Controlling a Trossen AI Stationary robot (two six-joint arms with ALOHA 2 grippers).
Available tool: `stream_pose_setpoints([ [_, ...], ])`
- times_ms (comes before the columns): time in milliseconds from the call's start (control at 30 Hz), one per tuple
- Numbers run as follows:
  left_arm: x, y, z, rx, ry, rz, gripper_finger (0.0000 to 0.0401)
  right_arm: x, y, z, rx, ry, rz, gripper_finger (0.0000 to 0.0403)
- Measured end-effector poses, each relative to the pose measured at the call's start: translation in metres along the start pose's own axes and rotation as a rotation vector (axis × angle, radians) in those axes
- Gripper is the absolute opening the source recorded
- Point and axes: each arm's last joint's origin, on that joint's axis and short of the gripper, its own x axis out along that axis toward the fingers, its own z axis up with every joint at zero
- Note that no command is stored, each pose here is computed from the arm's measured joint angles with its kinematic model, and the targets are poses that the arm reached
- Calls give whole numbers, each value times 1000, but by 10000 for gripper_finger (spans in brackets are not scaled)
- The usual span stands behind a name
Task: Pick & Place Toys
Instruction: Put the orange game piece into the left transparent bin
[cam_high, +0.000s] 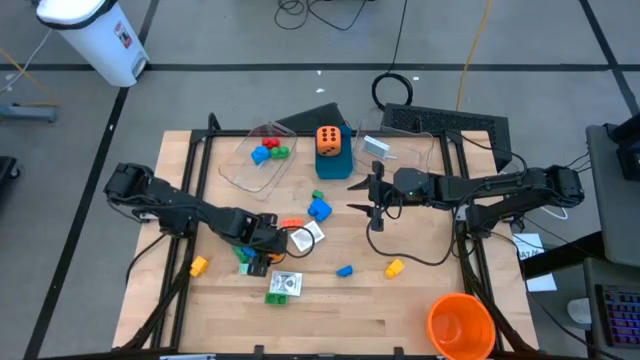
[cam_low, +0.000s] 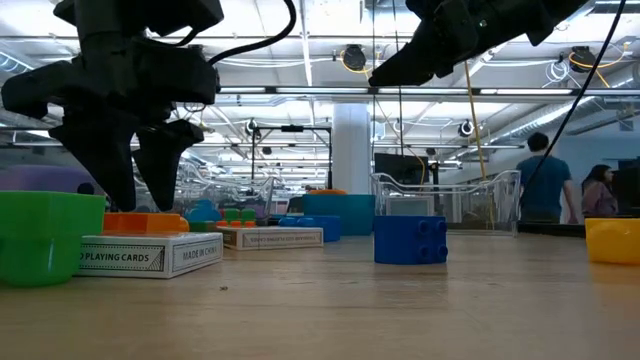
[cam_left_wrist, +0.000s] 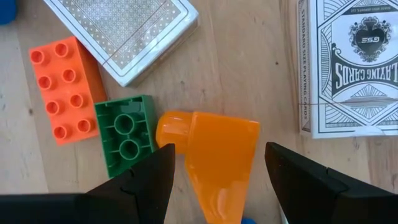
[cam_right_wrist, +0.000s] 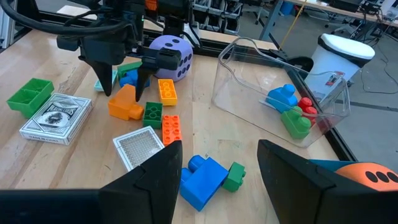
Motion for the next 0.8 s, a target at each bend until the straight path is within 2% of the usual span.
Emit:
stream_pose_setpoints([
  [333,21,-1,-3,13,85,-27,255,0,0,0,0,0,0,201],
  [567,22,-1,-2,24,81,-27,253,0,0,0,0,0,0,201],
  [667,22,-1,-2,25,81,-28,237,0,0,0,0,0,0,201],
  [800,22,-1,0,24,61,-29,187,0,0,0,0,0,0,201],
])
